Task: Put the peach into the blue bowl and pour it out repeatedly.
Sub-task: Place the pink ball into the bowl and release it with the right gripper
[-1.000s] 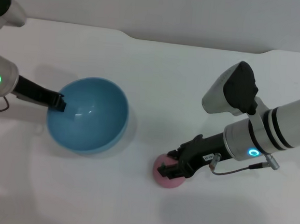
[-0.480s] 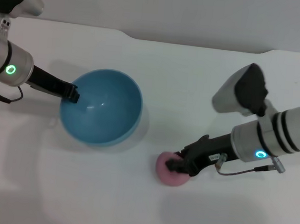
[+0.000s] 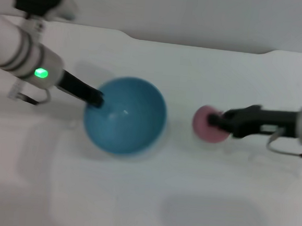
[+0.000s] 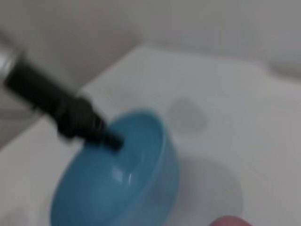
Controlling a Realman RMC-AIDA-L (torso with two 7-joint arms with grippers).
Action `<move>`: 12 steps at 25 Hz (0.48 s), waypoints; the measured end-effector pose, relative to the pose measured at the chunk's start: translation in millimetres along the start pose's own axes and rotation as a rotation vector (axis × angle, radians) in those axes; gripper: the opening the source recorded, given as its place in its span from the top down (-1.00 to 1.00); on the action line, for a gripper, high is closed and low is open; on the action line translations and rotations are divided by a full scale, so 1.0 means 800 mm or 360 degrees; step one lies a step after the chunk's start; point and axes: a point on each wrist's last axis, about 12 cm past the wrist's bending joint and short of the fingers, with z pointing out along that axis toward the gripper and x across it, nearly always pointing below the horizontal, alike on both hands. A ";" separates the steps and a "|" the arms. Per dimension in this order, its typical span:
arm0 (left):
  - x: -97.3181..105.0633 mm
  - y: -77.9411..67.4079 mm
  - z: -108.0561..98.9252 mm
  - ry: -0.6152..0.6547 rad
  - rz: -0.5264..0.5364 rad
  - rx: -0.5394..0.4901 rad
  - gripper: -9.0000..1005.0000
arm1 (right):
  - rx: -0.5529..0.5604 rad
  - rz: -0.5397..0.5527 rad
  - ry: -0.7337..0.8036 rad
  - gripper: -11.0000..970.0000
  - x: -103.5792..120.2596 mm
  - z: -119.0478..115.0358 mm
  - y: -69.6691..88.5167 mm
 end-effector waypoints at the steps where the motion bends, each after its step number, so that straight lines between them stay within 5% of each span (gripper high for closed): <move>1: -0.003 -0.010 0.009 0.0020 0.0028 0.0007 0.99 | 0.0004 0.0006 -0.0060 0.72 -0.003 -0.012 -0.004; 6: -0.009 -0.048 0.045 0.0092 0.0124 -0.0003 0.99 | -0.0111 -0.0095 -0.0190 0.75 -0.020 -0.045 0.002; 12: -0.013 -0.082 0.067 0.0067 0.0168 0.0052 0.98 | -0.0298 -0.0266 -0.0097 0.76 -0.043 -0.030 0.027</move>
